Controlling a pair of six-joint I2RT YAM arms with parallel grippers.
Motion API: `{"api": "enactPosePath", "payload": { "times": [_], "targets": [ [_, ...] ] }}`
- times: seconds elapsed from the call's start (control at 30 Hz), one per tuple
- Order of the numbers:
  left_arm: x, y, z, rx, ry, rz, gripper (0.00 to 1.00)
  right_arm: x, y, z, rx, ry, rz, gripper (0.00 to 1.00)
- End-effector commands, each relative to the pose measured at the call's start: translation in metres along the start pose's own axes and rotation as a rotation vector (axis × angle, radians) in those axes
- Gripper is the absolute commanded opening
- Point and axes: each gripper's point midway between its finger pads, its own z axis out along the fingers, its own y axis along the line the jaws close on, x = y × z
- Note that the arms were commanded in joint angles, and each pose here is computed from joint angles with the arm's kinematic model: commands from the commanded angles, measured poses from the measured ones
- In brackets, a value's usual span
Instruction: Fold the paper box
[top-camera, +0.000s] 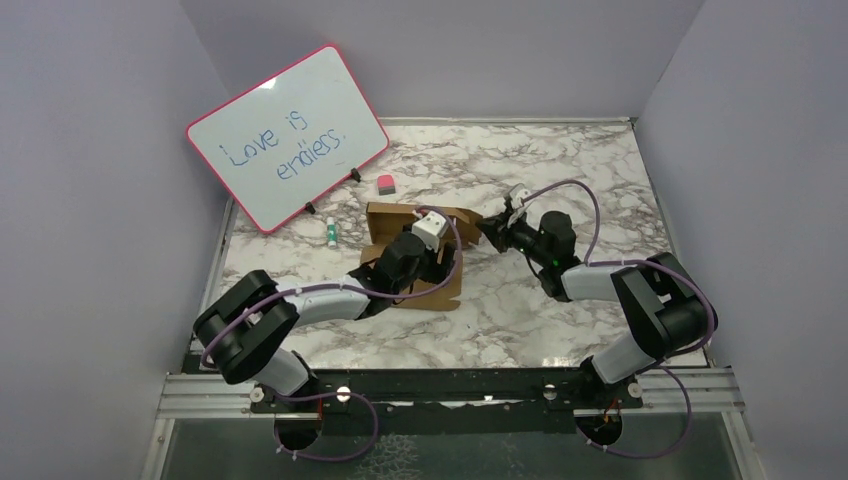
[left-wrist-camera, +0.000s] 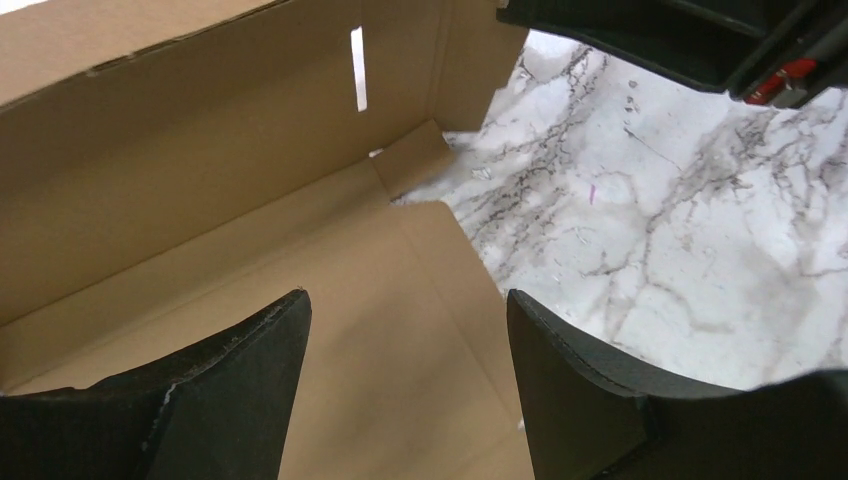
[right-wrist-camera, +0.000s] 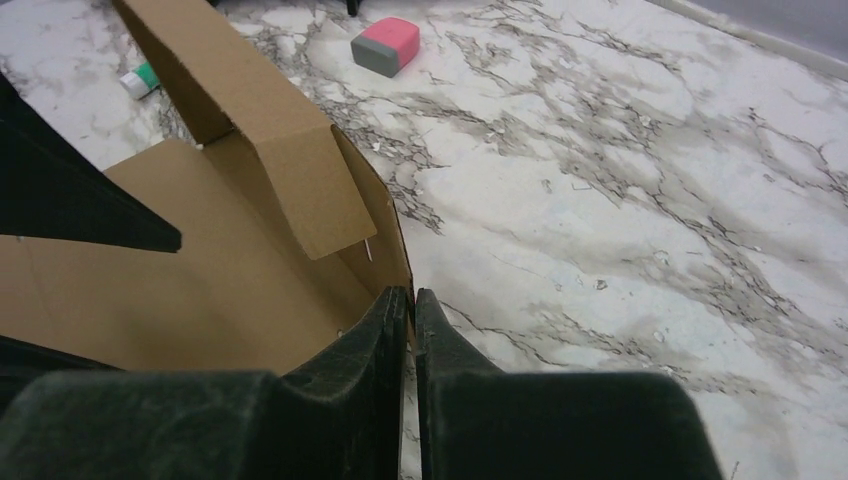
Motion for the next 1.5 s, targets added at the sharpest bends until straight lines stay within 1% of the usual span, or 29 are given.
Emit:
{"api": "enactPosePath", "payload": {
  "times": [0.0, 0.13, 0.2, 0.4, 0.5, 0.6, 0.77, 0.97, 1.33, 1.47],
  "targets": [
    [-0.02, 0.005, 0.014, -0.03, -0.145, 0.061, 0.74, -0.003, 0.012, -0.001, -0.081, -0.031, -0.062, 0.1],
    [-0.013, 0.009, 0.024, -0.04, -0.171, 0.097, 0.75, -0.007, 0.017, -0.004, -0.104, -0.047, -0.076, 0.08],
    [-0.013, 0.009, 0.029, -0.047, -0.2, 0.111, 0.77, -0.008, 0.019, -0.006, -0.114, -0.055, -0.084, 0.08],
    [-0.017, 0.005, 0.044, -0.07, -0.256, 0.177, 0.79, -0.004, 0.026, -0.006, -0.156, -0.05, -0.087, 0.06],
    [-0.013, 0.004, 0.054, -0.089, -0.252, 0.247, 0.79, -0.005, 0.026, -0.006, -0.158, -0.052, -0.091, 0.06],
    [-0.006, 0.007, 0.063, -0.117, -0.241, 0.274, 0.8, -0.006, 0.028, -0.006, -0.169, -0.052, -0.094, 0.06],
    [0.004, 0.014, 0.076, -0.169, -0.22, 0.234, 0.79, -0.004, 0.03, -0.006, -0.182, -0.05, -0.094, 0.06],
    [0.009, 0.039, 0.077, -0.327, -0.223, 0.197, 0.75, -0.004, 0.031, -0.006, -0.191, -0.045, -0.098, 0.06],
    [-0.018, 0.041, 0.058, -0.334, -0.337, 0.132, 0.66, -0.003, 0.034, -0.005, -0.216, -0.035, -0.096, 0.06],
    [-0.018, 0.042, 0.058, -0.331, -0.341, 0.13, 0.64, -0.002, 0.036, -0.005, -0.229, -0.029, -0.092, 0.06]
  ]
}}
